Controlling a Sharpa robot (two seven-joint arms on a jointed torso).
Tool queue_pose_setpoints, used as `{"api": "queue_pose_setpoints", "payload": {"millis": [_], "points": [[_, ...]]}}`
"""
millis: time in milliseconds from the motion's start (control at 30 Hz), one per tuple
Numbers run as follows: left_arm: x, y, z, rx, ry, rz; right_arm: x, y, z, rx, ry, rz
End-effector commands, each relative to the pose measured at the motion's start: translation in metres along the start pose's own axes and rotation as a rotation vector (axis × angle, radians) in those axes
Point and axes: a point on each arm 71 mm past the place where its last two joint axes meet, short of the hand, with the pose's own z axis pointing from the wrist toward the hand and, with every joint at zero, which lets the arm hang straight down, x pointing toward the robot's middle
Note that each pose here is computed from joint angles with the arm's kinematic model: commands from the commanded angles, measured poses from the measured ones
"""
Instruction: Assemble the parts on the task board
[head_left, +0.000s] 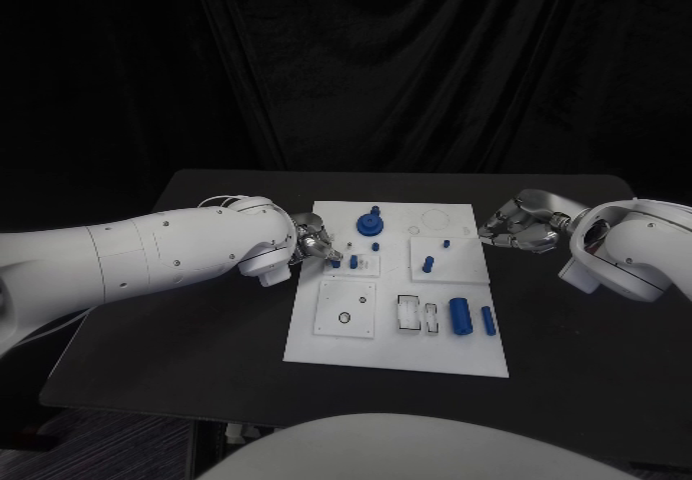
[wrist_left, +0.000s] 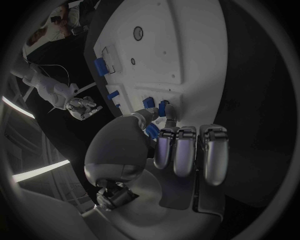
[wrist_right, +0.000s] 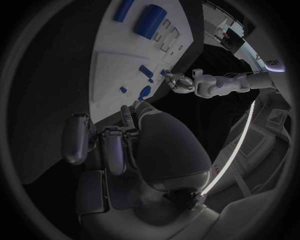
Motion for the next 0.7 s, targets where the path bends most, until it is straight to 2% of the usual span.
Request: {"api": "queue_pose_setpoints", "payload": {"millis": [33,433,700], "points": [[0.0095,0.0043,0.0026,-0.012,0.043,0.009,0.0020,-0.0026,-0.0002,0.030,0.015,-0.004],[0.0098,0.0095,0.0018,-0.035,0.062,0.016,0.0028,-0.0035,-0.0004,0.041,0.026,-0.005],[0.0072,0.0121,0.0010,-0.038,0.035,0.070,0.0030,-0.0040,-0.0004,0.046,0.030,-0.006]]}}
